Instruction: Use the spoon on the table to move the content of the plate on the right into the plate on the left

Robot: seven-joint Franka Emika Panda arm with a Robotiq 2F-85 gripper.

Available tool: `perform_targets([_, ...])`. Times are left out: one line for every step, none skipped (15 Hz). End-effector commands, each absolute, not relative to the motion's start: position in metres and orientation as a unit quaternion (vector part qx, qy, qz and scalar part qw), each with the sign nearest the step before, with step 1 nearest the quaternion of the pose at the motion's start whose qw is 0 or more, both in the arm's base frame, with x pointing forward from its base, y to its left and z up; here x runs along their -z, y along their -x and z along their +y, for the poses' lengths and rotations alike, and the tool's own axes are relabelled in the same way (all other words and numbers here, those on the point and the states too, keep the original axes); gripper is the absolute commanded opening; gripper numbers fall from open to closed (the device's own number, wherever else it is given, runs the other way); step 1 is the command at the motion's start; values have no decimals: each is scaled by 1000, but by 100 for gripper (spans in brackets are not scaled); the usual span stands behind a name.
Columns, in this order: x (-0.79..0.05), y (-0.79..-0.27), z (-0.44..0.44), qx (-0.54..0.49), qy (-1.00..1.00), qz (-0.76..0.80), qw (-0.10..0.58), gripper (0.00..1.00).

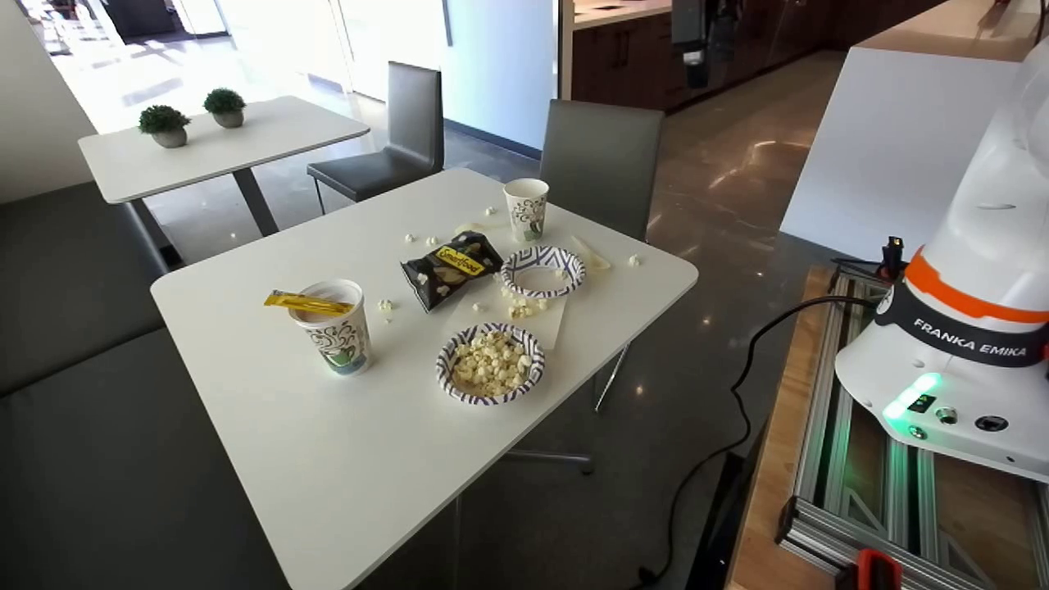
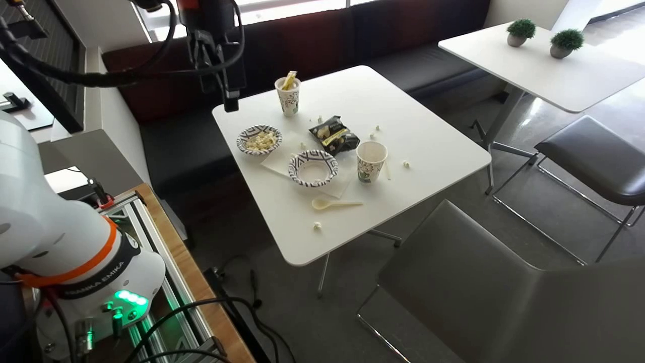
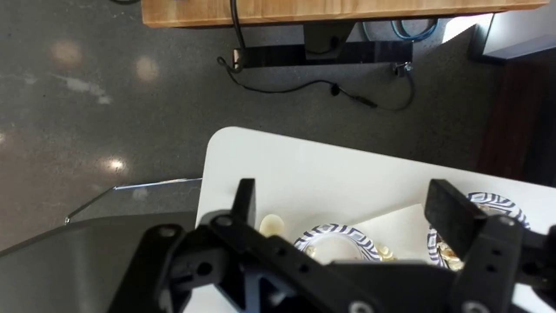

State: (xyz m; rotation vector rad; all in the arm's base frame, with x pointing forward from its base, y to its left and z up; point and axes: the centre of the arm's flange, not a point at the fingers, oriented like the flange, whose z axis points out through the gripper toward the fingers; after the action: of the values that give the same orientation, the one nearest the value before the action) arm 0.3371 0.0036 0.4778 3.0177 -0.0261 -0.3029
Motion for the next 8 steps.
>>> perform_targets([-448,-404,17,169,-983,-62,17,100])
perform_targets([-433,-417,17,184,-980,-74,4,100])
perform_targets([-418,-426,16,200,-976,-88,-5,100])
perform_targets([-401,-432,13,216,-971,-99,-18,100])
perform_targets([-384,-437,10,229,-966,-115,-28,100])
perform_targets([-365,-442,5,243,-960,-132,-38,100])
perform_targets([-344,-445,-5,254,-954,-154,-43,100])
perform_targets([-326,-448,-15,265,-947,-173,-50,100])
